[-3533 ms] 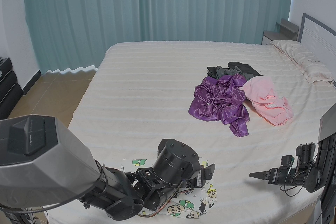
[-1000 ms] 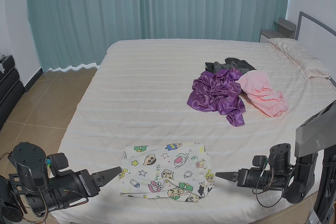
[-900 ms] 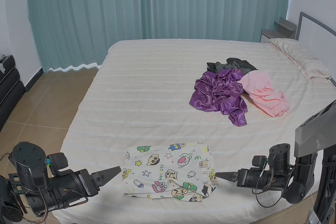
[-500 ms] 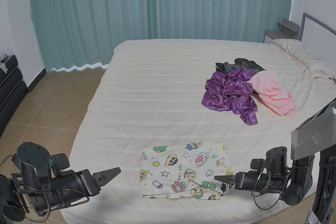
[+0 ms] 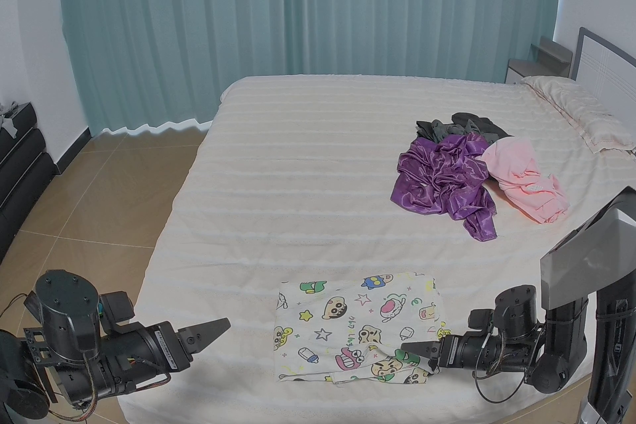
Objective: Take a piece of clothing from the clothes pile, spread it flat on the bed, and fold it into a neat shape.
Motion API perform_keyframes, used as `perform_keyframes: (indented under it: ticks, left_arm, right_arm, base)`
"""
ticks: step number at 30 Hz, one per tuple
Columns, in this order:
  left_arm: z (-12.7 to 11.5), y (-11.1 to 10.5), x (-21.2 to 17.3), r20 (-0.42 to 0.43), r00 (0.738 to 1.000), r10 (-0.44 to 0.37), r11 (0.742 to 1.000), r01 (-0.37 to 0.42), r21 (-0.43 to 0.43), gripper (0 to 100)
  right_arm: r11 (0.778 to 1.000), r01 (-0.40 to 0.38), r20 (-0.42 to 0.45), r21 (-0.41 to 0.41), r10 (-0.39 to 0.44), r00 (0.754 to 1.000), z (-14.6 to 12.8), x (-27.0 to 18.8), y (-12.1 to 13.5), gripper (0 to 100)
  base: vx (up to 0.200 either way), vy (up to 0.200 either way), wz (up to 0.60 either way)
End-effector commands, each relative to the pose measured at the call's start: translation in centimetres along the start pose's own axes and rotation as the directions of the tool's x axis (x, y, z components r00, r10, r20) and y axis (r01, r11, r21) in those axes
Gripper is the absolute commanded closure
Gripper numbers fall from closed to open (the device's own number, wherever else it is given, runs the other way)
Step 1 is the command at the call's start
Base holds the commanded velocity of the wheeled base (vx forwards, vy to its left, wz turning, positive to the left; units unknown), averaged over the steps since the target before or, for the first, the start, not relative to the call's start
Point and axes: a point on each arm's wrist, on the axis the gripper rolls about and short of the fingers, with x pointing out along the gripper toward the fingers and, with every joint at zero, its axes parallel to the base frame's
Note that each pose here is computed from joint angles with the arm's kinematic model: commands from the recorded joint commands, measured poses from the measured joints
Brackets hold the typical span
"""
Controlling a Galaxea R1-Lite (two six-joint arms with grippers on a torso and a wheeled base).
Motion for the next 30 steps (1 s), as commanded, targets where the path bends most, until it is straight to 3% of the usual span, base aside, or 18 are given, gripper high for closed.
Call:
perform_keyframes:
  ticks: [1, 6, 7, 30]
  left_arm:
    - [0.0, 0.0, 0.1, -0.001, 1.0, 0.004, 1.0, -0.004, 0.001, 0]
    - [0.0, 0.0, 0.1, -0.002, 1.0, 0.003, 1.0, -0.003, -0.001, 0]
    - [0.0, 0.0, 0.1, -0.002, 1.0, 0.003, 1.0, -0.003, -0.001, 0]
    - [0.0, 0.0, 0.1, -0.001, 1.0, 0.004, 1.0, -0.004, 0.001, 0]
  right_arm:
    - [1.0, 0.004, -0.019, -0.002, -0.004, 1.0, -0.5, -0.1, -0.1, 0]
    - [1.0, 0.01, -0.038, -0.005, -0.011, 0.999, -0.8, 0.5, -0.2, 0]
    - [1.0, 0.012, -0.043, -0.006, -0.013, 0.999, -0.9, 0.5, -0.3, 100]
    - [0.995, 0.094, 0.046, -0.026, -0.093, 0.995, 0.0, -2.9, -0.8, 100]
  base:
    - [0.0, 0.0, 0.0]
    - [0.0, 0.0, 0.0]
    - [0.0, 0.0, 0.0]
    - [0.0, 0.0, 0.0]
